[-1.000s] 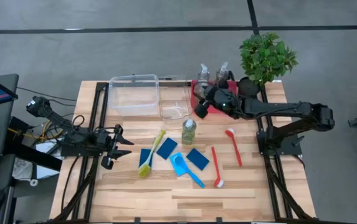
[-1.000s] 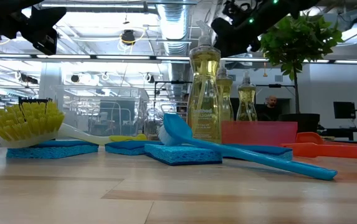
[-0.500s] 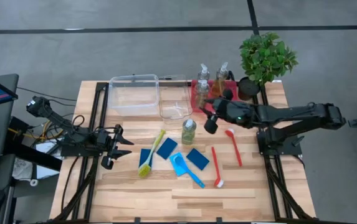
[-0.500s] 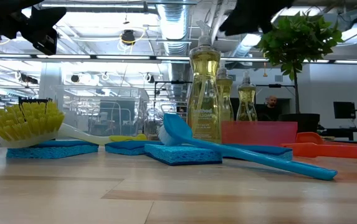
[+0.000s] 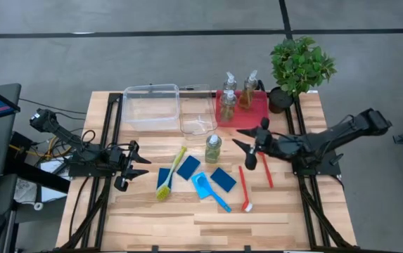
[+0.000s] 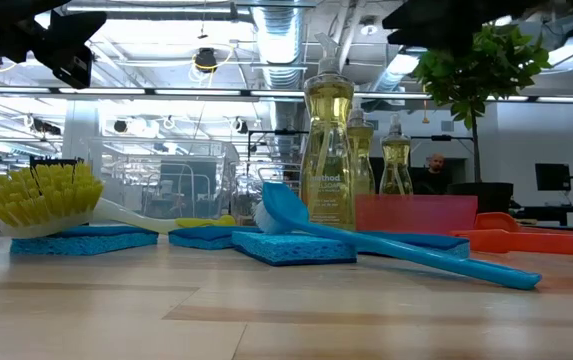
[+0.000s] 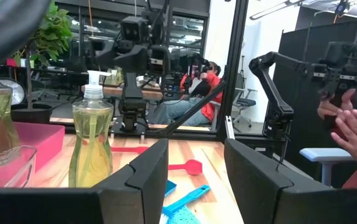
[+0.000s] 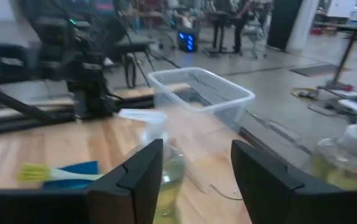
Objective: Pick & Place Kitchen Sink Supplies
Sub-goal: Put the soap dispenser into the red bin
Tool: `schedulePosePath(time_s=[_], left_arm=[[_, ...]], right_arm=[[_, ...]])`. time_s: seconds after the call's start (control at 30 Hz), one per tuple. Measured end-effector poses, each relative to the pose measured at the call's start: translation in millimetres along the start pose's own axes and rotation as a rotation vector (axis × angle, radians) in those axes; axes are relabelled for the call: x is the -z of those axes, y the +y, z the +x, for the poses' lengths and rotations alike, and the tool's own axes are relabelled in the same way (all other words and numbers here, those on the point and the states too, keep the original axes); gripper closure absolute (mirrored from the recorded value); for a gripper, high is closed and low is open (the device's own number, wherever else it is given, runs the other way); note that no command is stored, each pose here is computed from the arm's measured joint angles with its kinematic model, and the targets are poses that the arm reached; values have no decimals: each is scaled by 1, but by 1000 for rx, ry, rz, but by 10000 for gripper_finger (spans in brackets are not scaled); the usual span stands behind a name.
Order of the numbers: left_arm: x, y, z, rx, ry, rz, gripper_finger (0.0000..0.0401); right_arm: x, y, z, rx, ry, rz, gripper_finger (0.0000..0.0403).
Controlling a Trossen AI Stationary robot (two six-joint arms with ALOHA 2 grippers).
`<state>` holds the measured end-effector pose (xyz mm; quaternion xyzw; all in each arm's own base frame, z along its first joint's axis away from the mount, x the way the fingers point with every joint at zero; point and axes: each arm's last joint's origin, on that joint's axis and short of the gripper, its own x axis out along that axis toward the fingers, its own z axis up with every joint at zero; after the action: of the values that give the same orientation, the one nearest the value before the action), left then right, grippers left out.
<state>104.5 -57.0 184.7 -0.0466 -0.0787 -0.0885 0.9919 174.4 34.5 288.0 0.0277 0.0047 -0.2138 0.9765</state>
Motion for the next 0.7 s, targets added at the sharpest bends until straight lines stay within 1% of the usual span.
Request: schedulePosePath(time_s=[0.13,0.2,0.7], left_arm=[[0,0,0,0,0,0,243],[0,0,0,0,0,0,243],[0,0,0,0,0,0,243]], right_arm=[[14,5,-5,-45,-36,31,225],[19,6,-7,-60,-45,24,225],[31,17,-5,-101,-17,-7,219]])
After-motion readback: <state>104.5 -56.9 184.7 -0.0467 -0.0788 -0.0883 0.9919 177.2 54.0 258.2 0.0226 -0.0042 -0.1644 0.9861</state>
